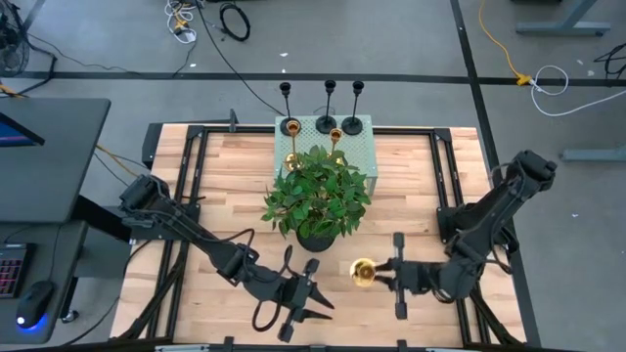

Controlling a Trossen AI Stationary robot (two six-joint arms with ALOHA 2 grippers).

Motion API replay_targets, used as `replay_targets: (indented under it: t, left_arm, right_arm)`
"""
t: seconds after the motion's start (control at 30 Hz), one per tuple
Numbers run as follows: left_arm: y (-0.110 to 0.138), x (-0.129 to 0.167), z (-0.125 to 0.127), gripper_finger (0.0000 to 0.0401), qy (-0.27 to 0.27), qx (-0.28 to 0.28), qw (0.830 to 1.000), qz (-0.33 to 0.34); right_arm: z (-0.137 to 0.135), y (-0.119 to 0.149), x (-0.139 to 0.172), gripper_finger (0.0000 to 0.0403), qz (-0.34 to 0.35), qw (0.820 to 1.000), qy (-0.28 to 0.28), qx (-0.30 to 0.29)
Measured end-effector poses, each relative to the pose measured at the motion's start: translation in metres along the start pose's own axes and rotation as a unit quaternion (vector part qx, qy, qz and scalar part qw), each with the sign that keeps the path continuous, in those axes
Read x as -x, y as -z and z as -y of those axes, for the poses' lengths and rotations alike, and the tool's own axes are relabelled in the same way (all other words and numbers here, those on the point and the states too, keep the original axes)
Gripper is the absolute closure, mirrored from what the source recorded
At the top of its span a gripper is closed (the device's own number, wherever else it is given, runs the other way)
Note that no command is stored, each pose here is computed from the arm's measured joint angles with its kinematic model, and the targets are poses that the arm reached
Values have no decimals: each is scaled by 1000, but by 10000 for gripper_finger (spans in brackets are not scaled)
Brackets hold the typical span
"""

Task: Pick & Place candle stick holders
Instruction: Put the gold candle holder on the shelf

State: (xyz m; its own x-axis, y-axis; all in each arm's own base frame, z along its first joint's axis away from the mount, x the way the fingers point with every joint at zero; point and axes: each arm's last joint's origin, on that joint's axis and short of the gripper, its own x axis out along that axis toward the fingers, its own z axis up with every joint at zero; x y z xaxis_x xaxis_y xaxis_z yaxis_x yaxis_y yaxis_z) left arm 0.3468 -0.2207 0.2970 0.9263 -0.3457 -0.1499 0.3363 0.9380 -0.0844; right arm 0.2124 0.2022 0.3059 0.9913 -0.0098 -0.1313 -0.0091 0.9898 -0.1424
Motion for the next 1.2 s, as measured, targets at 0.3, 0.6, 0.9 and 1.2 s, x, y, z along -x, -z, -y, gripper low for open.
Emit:
replay_targets:
  t: [0.3, 0.6, 0.9, 1.2]
  left_arm:
    - [2, 1, 2, 302, 2, -2, 1000, -6]
    - [2, 0, 2, 302, 2, -2, 1000, -7]
    - [5, -2, 2, 302, 1, -5, 1000, -11]
    - [7, -4, 1, 302, 0, -8, 1000, -14]
  right_arm:
    - [26, 23, 27, 401, 10, 992, 107, -68]
    - [59, 49, 43, 401, 48, 976, 183, -109]
    - [95, 75, 35, 401, 70, 963, 227, -128]
    - [134, 78, 15, 401, 80, 951, 272, -123]
